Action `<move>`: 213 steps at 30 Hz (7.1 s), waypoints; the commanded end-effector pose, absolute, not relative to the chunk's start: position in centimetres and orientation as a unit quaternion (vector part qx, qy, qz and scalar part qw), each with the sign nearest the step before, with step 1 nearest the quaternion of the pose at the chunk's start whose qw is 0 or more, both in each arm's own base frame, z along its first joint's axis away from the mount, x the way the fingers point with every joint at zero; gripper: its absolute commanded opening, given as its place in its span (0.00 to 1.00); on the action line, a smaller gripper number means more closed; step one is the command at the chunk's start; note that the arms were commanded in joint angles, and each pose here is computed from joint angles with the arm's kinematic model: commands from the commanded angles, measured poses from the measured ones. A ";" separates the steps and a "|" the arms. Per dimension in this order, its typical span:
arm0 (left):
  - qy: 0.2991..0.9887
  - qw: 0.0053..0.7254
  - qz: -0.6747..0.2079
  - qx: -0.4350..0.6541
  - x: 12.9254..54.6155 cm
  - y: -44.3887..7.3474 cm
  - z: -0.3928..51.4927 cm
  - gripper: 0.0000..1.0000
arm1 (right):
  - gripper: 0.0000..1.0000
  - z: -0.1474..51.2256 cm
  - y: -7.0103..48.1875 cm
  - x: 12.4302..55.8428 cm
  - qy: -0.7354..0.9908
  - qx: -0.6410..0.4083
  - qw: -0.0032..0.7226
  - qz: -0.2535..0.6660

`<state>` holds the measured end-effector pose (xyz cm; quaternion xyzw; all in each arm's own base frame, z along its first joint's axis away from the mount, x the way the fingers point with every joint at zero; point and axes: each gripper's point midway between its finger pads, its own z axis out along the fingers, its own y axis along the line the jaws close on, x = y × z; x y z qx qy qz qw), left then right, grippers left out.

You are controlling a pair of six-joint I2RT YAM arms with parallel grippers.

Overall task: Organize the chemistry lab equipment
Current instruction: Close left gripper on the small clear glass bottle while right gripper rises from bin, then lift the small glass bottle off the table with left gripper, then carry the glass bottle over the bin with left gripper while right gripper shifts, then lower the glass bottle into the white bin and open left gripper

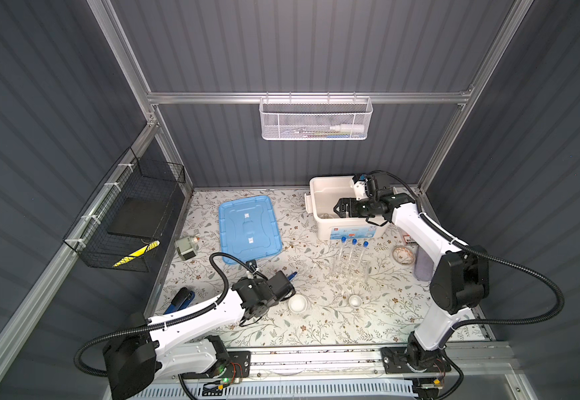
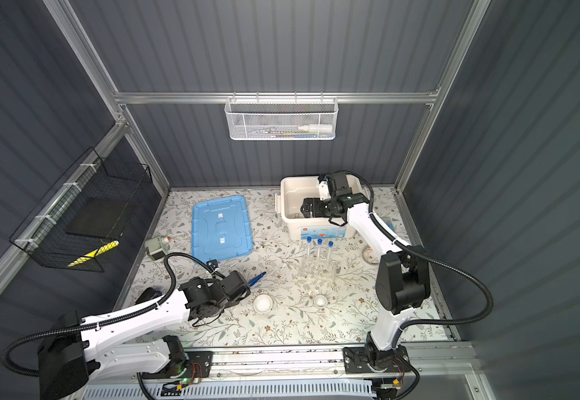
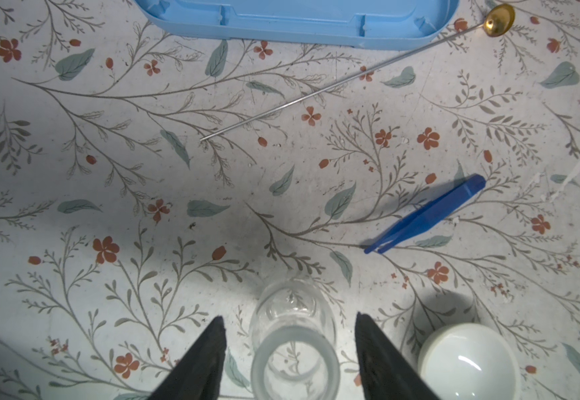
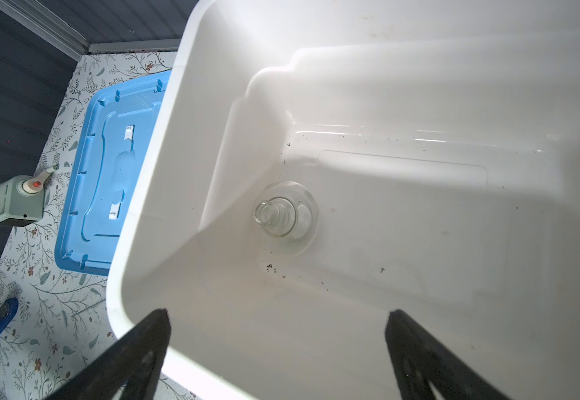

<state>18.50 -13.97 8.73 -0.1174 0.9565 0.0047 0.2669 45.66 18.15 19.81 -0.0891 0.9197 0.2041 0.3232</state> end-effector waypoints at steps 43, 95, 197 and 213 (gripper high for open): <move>0.962 0.246 0.020 -0.120 17.6 -13.5 7.5 0.43 | 0.99 19.7 16.9 45.4 0.921 -0.080 0.321 0.204; 0.907 0.421 -0.021 -0.009 31.9 -19.1 27.1 0.33 | 0.99 26.7 9.0 43.9 0.890 -0.016 0.424 0.168; 0.879 0.411 -0.086 0.226 54.9 -34.2 20.3 0.33 | 0.29 17.6 7.8 40.5 0.931 -0.103 0.273 0.219; 0.882 0.396 -0.053 0.248 55.5 -34.1 17.3 0.34 | 0.34 17.1 7.5 40.6 0.930 -0.096 0.278 0.221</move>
